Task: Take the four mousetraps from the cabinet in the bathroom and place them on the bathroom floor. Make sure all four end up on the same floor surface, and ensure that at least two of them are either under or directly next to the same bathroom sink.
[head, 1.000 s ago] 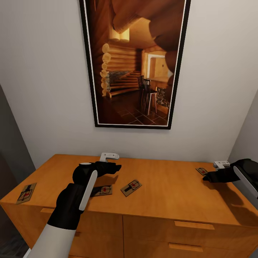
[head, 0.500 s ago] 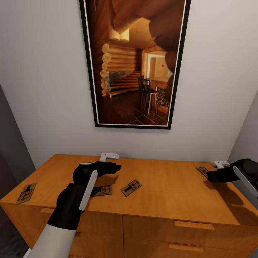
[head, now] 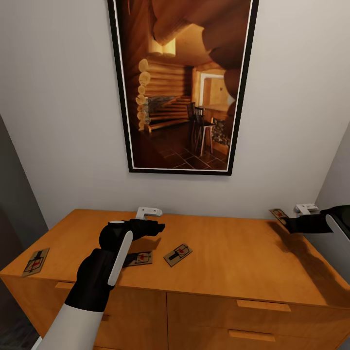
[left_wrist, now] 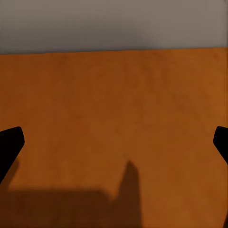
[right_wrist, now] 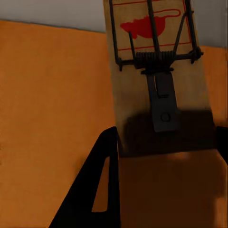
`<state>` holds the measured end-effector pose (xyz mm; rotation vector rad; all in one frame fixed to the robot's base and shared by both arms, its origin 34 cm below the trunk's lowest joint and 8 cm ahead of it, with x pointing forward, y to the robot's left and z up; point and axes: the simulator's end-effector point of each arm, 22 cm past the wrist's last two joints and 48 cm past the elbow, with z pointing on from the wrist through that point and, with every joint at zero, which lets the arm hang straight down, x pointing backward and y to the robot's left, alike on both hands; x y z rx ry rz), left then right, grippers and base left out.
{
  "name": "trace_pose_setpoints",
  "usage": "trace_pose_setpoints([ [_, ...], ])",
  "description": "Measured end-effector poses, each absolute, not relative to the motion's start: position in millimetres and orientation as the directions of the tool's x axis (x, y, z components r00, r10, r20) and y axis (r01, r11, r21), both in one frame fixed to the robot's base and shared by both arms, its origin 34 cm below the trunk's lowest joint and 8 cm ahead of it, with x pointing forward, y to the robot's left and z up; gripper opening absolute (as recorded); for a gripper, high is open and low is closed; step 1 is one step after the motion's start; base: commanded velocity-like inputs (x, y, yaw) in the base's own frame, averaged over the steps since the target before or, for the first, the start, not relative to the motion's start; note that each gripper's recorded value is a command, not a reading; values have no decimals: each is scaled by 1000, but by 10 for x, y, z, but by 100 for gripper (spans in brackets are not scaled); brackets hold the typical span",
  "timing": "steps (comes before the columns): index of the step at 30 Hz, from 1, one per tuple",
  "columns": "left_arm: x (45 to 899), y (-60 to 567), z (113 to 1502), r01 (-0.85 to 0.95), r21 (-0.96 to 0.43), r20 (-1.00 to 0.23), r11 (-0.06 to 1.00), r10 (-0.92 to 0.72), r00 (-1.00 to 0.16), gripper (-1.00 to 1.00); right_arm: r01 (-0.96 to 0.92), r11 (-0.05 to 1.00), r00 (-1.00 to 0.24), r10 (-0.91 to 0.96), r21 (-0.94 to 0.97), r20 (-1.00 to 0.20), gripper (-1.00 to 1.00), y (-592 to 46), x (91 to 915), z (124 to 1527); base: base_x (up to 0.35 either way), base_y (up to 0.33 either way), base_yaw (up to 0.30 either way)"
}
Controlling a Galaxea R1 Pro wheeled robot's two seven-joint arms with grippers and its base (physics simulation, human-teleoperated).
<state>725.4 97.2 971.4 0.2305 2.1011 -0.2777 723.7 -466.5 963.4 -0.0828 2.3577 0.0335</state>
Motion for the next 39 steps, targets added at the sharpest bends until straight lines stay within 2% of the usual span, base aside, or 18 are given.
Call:
trace_pose_setpoints([
  [14, 7254, 972, 9713, 274, -105, -856, 956, 53, -514, 100, -94, 996, -628, -70, -14, -775, -100, -4574, 7304, 10062, 0, 0, 0],
  [39, 7252, 966, 9710, 275, -108, -855, 955, 52, -516, 100, -91, 996, -620, -59, -3, -782, -100, -4555, 7320, 10089, 0, 0, 0],
])
